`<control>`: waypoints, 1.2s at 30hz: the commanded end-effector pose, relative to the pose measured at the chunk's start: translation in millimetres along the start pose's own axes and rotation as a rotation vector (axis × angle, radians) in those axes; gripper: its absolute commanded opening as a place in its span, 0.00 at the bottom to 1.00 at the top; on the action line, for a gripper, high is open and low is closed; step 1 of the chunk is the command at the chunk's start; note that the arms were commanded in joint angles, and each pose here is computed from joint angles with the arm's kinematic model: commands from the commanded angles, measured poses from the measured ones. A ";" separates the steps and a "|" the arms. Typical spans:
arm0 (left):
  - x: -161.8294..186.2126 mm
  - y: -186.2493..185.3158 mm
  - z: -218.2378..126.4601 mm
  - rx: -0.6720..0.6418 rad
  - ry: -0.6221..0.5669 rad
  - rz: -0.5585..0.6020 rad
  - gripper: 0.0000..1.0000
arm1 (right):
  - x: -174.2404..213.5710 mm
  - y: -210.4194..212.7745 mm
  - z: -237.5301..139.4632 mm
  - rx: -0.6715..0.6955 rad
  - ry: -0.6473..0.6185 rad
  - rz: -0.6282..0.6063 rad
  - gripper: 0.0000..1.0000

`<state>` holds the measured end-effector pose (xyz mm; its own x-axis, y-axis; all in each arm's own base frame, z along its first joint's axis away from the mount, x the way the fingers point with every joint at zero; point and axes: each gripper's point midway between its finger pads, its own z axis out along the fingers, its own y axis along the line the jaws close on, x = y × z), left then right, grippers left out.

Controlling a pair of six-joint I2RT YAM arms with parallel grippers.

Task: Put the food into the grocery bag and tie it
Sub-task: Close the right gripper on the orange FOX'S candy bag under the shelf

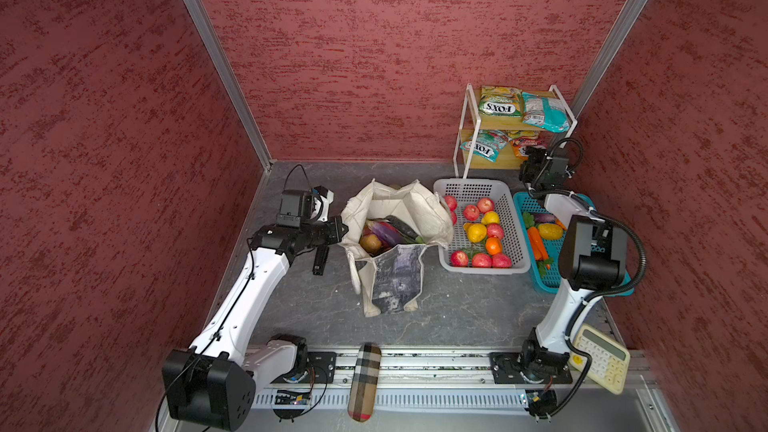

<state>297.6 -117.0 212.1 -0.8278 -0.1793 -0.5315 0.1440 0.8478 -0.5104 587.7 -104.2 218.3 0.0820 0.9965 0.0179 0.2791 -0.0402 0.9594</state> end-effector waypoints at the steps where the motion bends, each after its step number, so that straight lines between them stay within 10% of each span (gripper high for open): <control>1: -9.1 -3.2 -4.2 0.000 -0.021 0.028 0.00 | -2.7 4.0 10.6 -0.020 0.005 0.017 0.66; 11: -9.4 -2.9 -3.8 0.000 -0.020 0.026 0.00 | -5.3 -9.5 28.5 -0.013 -0.007 0.048 0.54; 25: -8.6 -1.3 -2.9 -0.003 -0.015 0.022 0.00 | -9.1 -17.0 29.3 -0.058 -0.061 0.088 0.00; 36: -9.4 -1.6 -4.3 -0.004 -0.023 0.025 0.00 | -10.8 59.6 -20.9 -0.176 -0.164 0.014 0.00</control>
<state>298.1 -116.7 210.0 -0.8318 -0.1795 -0.5253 0.1389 0.8489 -0.5100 598.8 -110.3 223.9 0.1804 0.9828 0.0390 0.1972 -0.0750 0.9775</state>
